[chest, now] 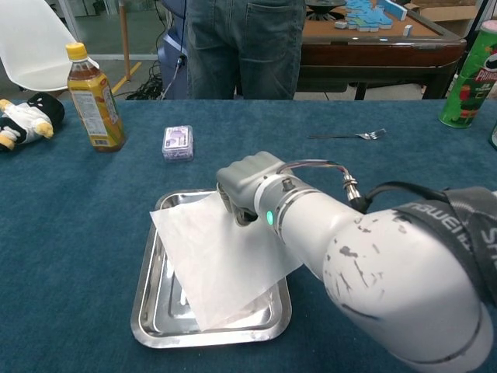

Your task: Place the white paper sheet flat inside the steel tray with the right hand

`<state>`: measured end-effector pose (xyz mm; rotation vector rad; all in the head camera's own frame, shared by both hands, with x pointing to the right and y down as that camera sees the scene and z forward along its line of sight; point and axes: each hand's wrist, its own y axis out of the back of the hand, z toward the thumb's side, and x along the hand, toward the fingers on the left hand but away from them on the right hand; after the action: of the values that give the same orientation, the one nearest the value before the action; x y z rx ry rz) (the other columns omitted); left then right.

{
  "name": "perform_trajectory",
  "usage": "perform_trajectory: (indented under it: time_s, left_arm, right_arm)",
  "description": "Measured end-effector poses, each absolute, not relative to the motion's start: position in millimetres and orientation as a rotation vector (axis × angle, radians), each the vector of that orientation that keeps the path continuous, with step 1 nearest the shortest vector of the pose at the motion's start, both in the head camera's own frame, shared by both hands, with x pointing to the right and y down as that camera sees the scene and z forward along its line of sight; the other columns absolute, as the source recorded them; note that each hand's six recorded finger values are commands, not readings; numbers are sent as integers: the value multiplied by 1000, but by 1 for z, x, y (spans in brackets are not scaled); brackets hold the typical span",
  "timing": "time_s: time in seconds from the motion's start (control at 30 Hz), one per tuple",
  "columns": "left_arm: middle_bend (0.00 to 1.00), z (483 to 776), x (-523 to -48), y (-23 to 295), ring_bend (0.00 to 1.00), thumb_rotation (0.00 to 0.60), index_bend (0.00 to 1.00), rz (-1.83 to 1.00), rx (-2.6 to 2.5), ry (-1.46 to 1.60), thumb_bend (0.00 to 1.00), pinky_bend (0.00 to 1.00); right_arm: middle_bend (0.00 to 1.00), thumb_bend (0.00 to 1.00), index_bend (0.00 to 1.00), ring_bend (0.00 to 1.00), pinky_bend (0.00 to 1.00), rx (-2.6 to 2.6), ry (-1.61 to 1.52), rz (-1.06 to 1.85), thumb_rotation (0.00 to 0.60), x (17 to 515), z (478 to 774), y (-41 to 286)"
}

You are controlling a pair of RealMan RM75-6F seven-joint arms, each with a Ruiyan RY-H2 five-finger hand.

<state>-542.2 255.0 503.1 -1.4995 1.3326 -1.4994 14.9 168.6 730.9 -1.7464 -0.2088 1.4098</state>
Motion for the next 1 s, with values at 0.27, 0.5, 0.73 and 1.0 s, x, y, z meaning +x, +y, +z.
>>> perform_trajectory:
  time_s: [0.27, 0.5, 0.73, 1.0]
  left_arm:
    - [452, 503, -541, 255, 386, 600, 566, -1498, -1501, 1330, 278, 546]
    - [452, 504, -541, 255, 386, 600, 567, -1500, -1503, 1326, 278, 546]
    - [451, 503, -541, 255, 386, 600, 567, -1498, -1502, 1330, 279, 546]
    - [452, 504, -540, 255, 386, 600, 567, -1497, -1506, 1322, 278, 546]
  right_arm:
    - [1000, 999, 379, 1000, 1000, -1770, -221, 1476, 600, 19, 731, 169]
    - [1000, 999, 365, 1000, 1000, -1767, -246, 1495, 600, 21, 729, 166]
    - [1000, 999, 361, 1000, 1000, -1771, -287, 1505, 600, 22, 724, 165]
    - [1000, 999, 361, 1000, 1000, -1765, -318, 1497, 600, 26, 718, 164]
